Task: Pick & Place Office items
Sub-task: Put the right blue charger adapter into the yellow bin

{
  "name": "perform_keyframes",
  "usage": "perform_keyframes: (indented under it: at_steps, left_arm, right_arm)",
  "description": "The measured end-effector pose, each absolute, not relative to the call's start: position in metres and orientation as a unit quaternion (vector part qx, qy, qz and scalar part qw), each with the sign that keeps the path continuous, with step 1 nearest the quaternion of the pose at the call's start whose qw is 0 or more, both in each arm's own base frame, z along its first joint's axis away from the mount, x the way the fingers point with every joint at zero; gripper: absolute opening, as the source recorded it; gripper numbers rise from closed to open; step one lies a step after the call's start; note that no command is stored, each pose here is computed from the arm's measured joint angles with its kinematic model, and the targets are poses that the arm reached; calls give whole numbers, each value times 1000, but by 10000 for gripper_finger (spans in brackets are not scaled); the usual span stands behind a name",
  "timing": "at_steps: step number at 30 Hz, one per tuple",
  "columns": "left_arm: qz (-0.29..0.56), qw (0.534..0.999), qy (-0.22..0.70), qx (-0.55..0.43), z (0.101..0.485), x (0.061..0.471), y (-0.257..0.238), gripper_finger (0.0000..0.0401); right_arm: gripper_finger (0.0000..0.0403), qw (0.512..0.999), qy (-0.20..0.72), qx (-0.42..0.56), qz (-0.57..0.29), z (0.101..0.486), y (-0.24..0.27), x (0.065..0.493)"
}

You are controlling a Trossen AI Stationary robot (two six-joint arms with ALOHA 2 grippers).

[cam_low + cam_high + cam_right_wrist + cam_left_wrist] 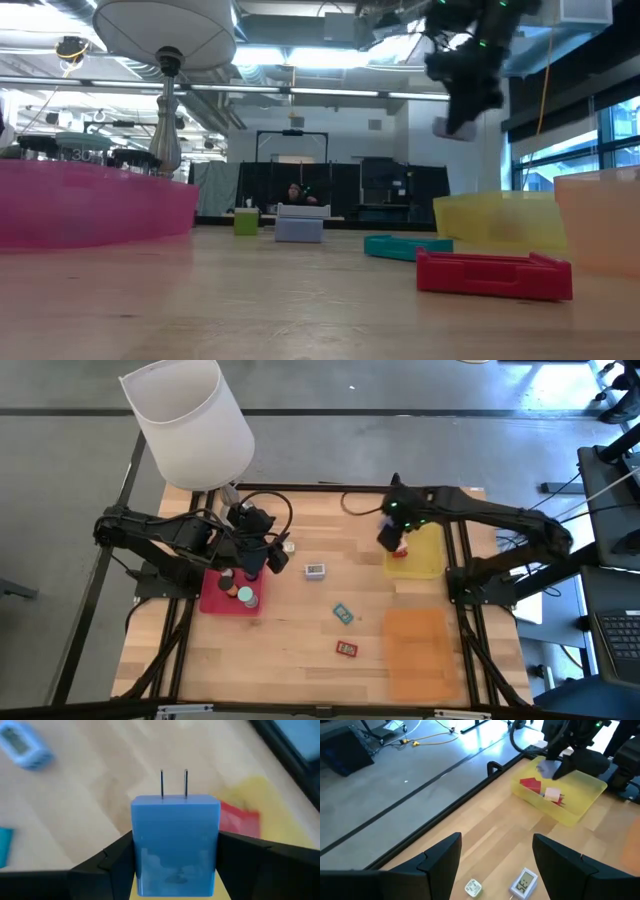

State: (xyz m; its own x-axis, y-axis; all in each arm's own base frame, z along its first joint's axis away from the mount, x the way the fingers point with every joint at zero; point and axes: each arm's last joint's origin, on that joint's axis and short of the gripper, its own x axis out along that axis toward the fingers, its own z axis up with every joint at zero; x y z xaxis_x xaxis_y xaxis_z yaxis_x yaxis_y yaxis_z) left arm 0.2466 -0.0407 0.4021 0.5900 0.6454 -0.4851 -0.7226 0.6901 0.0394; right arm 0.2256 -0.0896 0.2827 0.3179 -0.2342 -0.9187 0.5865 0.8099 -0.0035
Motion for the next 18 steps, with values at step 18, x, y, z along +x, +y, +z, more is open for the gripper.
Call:
perform_keyframes:
  at_steps: [18]
  left_arm:
    - [406,880,228,-91,402,247,-33,242]
  right_arm:
    - [223,678,536,303,-401,185,-112,148]
